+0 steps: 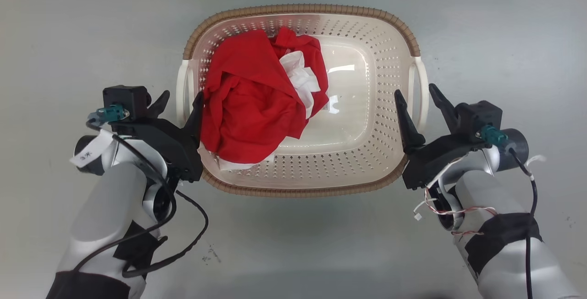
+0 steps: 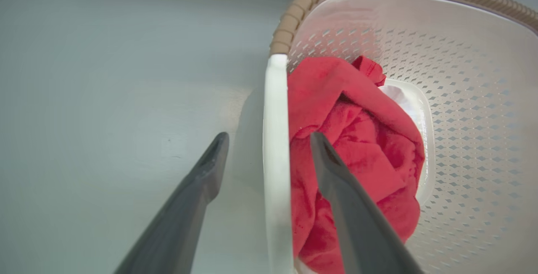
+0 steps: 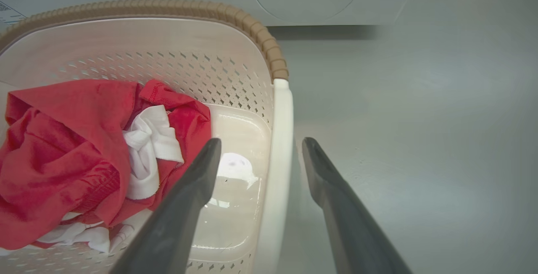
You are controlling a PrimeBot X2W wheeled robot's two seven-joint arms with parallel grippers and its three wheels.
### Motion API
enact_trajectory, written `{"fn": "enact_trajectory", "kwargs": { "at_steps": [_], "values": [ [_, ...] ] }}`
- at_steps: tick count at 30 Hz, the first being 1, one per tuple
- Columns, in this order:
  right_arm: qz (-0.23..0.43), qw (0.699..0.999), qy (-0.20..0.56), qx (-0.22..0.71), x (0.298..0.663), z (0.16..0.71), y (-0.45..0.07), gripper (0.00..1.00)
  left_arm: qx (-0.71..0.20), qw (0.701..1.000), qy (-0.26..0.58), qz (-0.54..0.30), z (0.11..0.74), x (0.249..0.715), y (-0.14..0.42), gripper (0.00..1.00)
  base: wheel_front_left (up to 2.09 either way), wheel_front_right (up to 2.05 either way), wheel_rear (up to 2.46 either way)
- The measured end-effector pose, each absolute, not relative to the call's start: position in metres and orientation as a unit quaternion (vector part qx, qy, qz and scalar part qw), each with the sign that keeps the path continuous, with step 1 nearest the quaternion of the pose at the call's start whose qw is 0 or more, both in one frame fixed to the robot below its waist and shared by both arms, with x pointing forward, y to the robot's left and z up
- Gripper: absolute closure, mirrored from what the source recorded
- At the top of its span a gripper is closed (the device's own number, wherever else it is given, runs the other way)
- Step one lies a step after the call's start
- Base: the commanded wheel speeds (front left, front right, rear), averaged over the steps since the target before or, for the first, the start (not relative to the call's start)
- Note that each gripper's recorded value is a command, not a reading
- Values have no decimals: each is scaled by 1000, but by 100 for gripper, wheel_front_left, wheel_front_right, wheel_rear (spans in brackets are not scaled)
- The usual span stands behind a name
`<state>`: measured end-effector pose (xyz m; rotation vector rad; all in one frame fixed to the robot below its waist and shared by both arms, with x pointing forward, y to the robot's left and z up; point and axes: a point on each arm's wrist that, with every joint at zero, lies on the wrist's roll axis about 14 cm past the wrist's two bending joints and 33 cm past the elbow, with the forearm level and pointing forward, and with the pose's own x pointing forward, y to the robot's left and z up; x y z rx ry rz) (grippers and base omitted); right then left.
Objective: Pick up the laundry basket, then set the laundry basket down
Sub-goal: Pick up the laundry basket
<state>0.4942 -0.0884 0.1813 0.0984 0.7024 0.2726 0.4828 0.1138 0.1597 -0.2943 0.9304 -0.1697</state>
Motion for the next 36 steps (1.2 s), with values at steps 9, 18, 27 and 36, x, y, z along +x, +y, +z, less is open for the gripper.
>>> {"fn": "enact_trajectory", "kwargs": {
  "at_steps": [9,18,27,36],
  "values": [
    [138,914,379,44,486,159,-90,100,-163,854,490,-63,138,473,113,68,0,0,0],
    [142,912,382,48,491,158,-87,100,-168,847,500,-64,137,471,107,100,0,0,0],
    [148,906,394,46,483,167,-86,100,-169,841,511,-55,149,462,108,100,0,0,0],
    [149,907,391,45,482,189,-88,100,-184,840,509,-45,170,455,107,100,0,0,0]
  ]
}}
